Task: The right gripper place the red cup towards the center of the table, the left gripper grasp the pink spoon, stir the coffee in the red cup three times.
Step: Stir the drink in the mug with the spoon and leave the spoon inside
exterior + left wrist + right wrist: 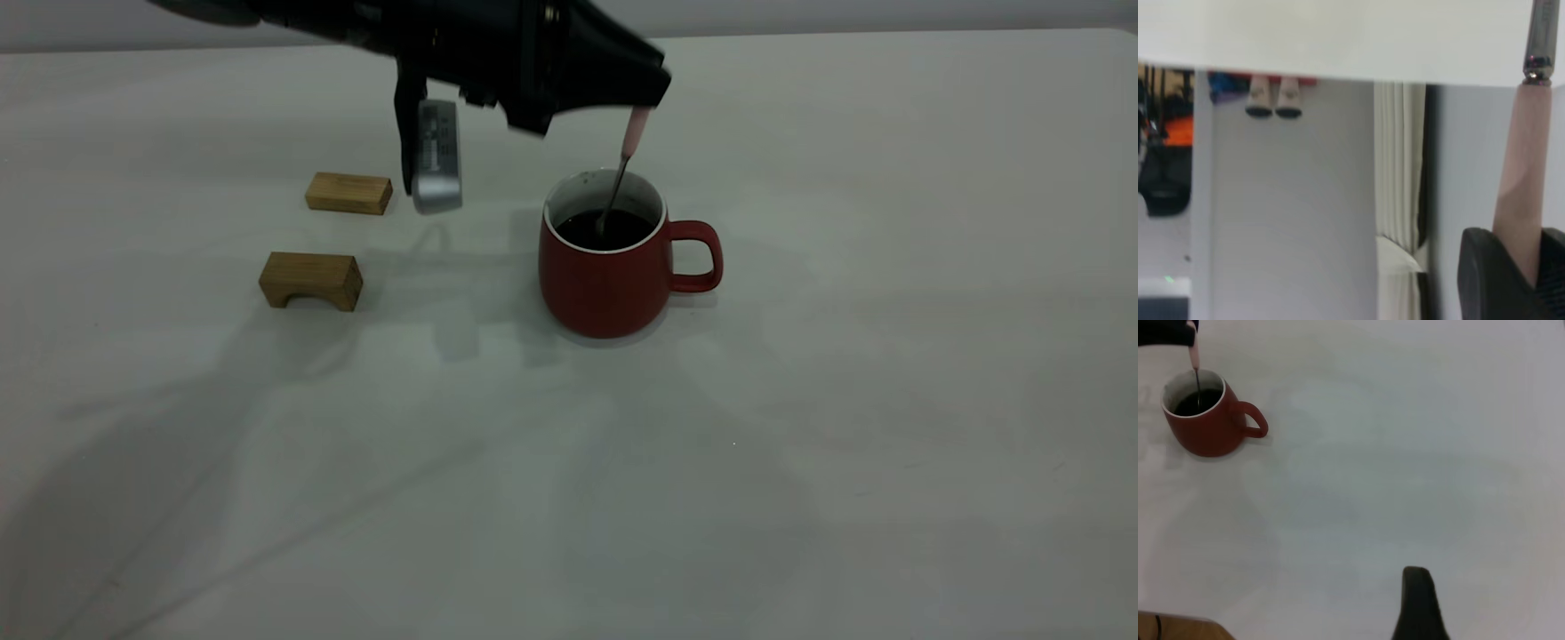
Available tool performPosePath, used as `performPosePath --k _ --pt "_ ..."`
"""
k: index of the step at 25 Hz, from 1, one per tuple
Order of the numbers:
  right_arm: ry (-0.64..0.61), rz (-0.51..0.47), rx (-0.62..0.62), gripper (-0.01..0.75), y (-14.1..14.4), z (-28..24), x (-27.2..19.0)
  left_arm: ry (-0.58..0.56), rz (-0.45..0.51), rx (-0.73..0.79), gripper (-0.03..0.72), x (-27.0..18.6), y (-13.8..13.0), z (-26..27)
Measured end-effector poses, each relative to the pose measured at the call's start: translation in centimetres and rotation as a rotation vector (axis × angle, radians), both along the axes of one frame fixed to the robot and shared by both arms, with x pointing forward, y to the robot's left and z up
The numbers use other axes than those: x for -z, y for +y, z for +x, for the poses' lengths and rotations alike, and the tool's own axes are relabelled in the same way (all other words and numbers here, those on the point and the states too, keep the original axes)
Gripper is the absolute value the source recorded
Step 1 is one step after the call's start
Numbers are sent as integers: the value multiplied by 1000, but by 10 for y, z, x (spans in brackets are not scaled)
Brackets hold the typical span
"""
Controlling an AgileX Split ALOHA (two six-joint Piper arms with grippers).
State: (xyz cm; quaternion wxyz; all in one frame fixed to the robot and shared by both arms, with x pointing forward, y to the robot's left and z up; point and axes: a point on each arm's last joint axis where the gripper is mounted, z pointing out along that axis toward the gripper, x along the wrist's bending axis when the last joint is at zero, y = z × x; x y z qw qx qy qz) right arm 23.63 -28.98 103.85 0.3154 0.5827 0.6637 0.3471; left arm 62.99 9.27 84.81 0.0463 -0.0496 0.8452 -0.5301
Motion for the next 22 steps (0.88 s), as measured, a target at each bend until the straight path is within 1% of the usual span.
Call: performPosePath --k 2,4,6,8,10,12,14,16,17,19,20,22 --pt "0 0 0 591 0 0 0 -53 14 26 175 5 0 0" --pt "0 0 0 591 0 0 0 -64 -13 41 175 8 -1 -1" --pt "0 0 0 591 0 0 0 -11 -81 60 175 13 -3 -6" --pt "0 0 0 591 0 0 0 78 -129 61 175 17 -4 -9" --pt "0 0 0 591 0 0 0 156 -128 42 175 20 -4 -11" --pt "0 0 0 591 0 0 0 187 -85 15 175 20 -3 -10" --pt "0 0 0 591 0 0 0 142 2 11 175 17 0 -7" --pt "0 0 0 591 0 0 0 47 74 26 175 12 3 -4" --pt "0 0 0 591 0 0 0 -1 95 35 175 9 4 -2" --pt "0 1 1 591 0 0 0 -82 101 65 175 7 3 1" --pt "0 1 1 591 0 0 0 -97 92 81 175 7 3 0" --pt "0 1 1 591 0 0 0 -82 45 100 175 9 1 -2"
